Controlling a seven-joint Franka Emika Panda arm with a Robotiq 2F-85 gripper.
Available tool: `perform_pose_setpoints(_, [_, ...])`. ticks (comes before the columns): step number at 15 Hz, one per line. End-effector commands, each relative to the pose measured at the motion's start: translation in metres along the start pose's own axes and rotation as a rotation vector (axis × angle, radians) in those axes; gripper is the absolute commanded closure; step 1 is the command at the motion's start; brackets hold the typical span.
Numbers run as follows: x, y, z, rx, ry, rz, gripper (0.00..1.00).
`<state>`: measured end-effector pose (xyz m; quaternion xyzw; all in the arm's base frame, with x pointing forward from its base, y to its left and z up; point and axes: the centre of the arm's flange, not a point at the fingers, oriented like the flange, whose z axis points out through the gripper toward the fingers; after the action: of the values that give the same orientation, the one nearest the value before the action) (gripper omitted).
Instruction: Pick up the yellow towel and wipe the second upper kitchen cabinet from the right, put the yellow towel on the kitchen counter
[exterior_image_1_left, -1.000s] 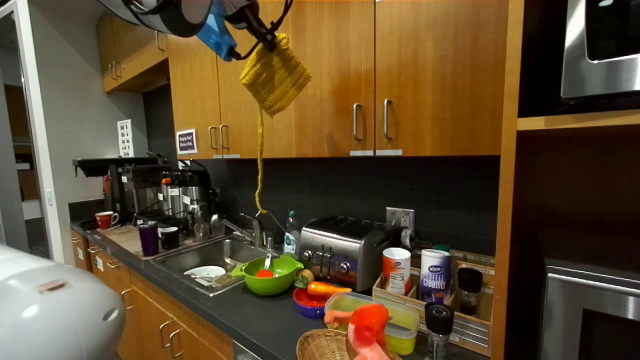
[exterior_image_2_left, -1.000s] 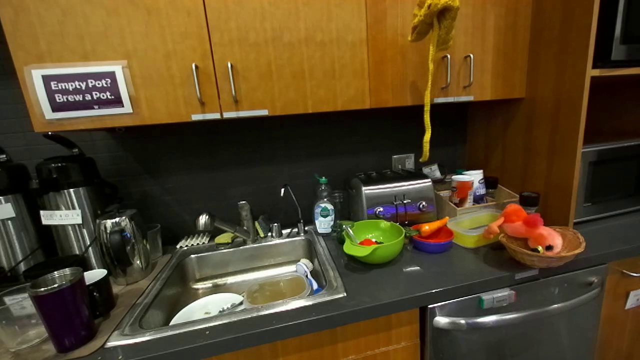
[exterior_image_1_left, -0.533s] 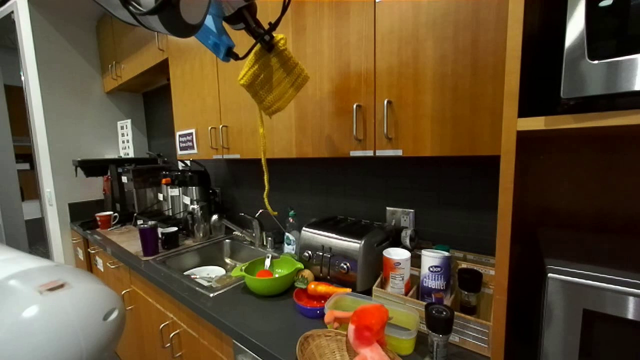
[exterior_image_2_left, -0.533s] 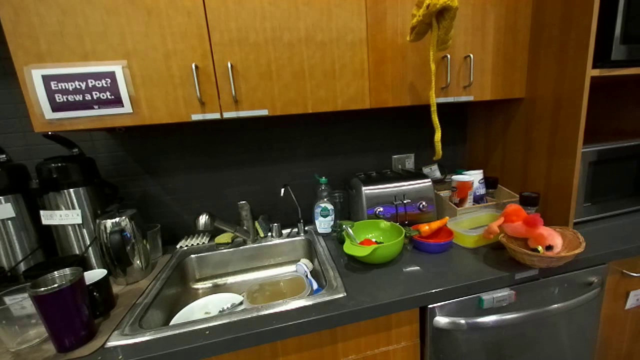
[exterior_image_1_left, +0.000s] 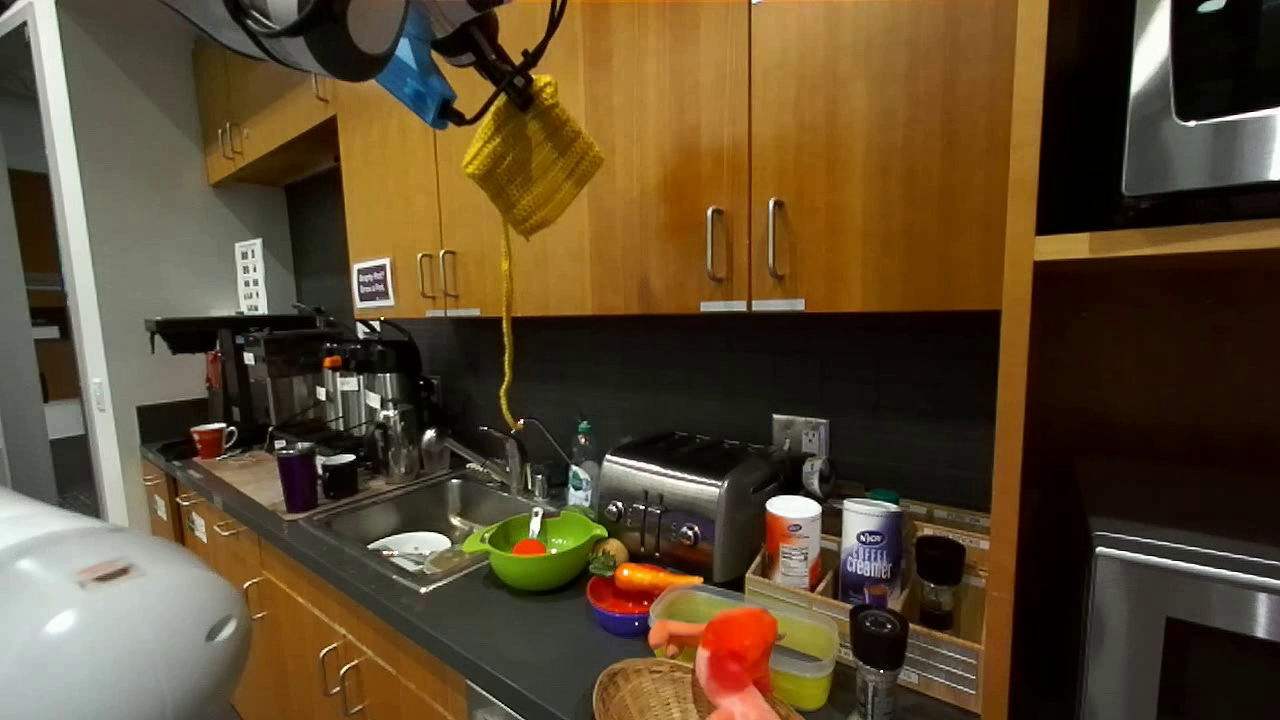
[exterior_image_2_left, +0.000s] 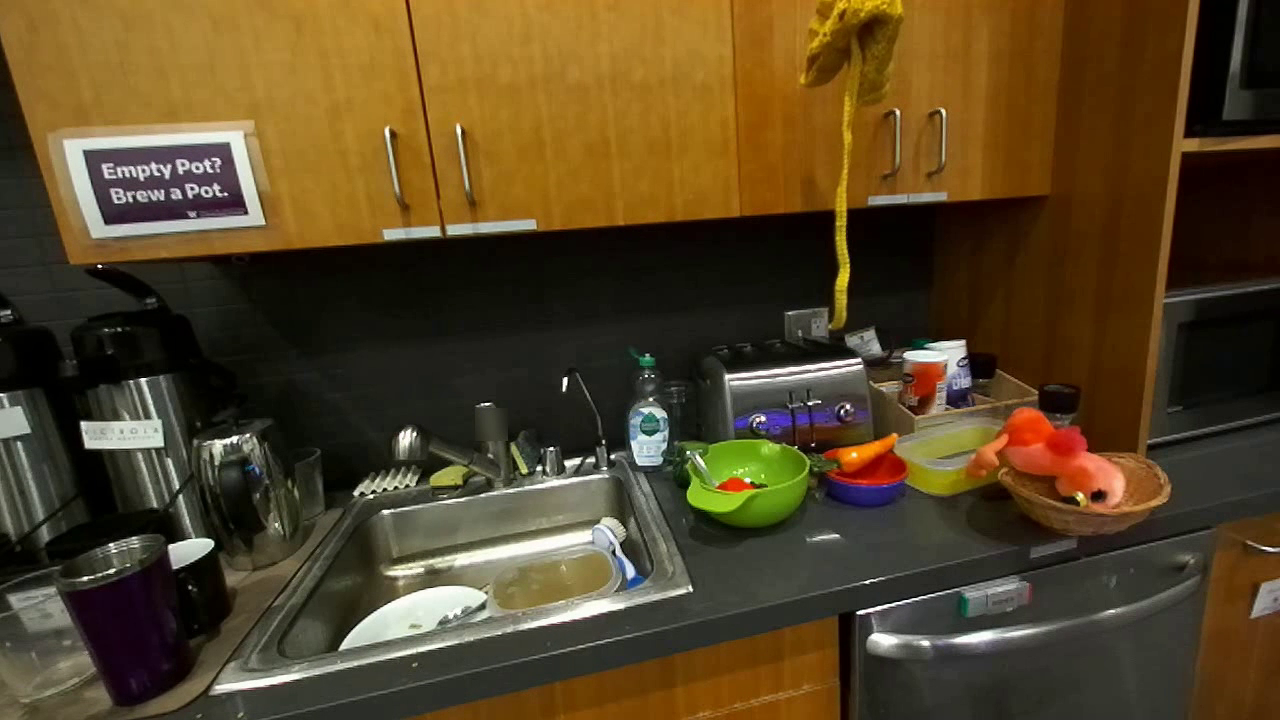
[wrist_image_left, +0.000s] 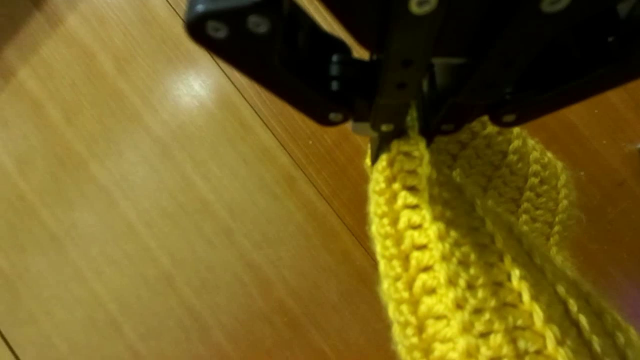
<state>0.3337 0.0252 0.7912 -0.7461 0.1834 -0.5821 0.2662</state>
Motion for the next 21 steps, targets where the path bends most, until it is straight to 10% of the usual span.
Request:
perform_pose_setpoints(1, [-0.005, -0.006, -0.003, 0.005, -0.005, -0.004, 0.98])
perform_pose_setpoints(21, [0.009, 0.004, -0.003, -0.006, 0.054, 0.002, 0.98])
